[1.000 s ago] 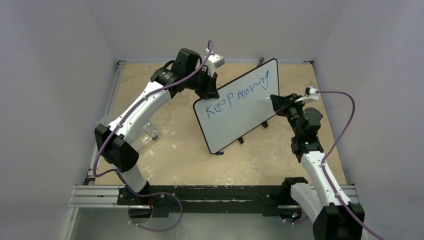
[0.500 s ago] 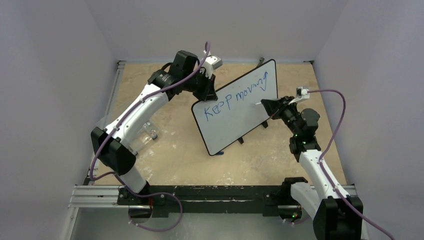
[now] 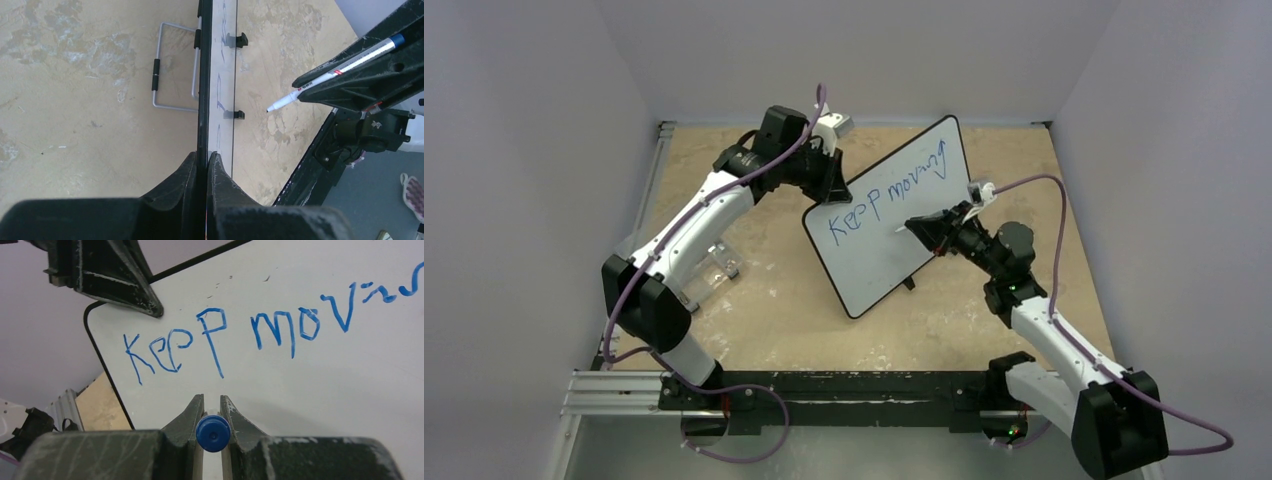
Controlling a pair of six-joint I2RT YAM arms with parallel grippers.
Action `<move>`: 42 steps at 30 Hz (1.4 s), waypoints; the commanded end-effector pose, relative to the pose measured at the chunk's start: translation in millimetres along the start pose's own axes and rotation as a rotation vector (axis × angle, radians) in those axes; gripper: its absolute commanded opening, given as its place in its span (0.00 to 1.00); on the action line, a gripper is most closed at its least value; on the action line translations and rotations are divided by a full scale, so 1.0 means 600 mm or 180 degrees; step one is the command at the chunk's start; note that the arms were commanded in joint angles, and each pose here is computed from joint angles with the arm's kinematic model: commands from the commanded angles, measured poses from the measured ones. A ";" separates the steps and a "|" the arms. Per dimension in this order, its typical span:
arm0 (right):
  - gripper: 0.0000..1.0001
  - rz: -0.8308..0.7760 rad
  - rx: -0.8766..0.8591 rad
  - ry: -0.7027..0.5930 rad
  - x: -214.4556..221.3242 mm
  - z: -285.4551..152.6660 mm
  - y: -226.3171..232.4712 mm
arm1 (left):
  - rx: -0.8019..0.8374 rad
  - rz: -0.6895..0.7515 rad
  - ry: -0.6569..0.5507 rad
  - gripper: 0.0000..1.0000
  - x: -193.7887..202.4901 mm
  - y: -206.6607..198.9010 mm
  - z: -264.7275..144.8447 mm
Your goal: Write a sentence on the whiteboard
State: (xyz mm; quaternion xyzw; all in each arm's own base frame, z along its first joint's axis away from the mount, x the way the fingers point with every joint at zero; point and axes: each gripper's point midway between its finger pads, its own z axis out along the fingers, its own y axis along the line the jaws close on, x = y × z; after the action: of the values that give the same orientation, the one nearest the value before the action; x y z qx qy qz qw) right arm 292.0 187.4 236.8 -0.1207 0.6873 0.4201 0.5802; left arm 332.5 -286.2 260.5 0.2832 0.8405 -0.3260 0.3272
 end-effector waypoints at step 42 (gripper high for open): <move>0.00 -0.0948 -0.0636 -0.0356 0.107 0.075 0.144 | -0.0592 -0.0282 0.0036 0.00 0.042 0.139 0.003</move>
State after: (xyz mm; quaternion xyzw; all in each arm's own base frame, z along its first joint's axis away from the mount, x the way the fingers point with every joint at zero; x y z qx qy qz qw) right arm 235.0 292.5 187.0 -0.2681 0.6190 0.4122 0.6124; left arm 347.7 -264.3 239.0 0.2346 0.8478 -0.3635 0.3067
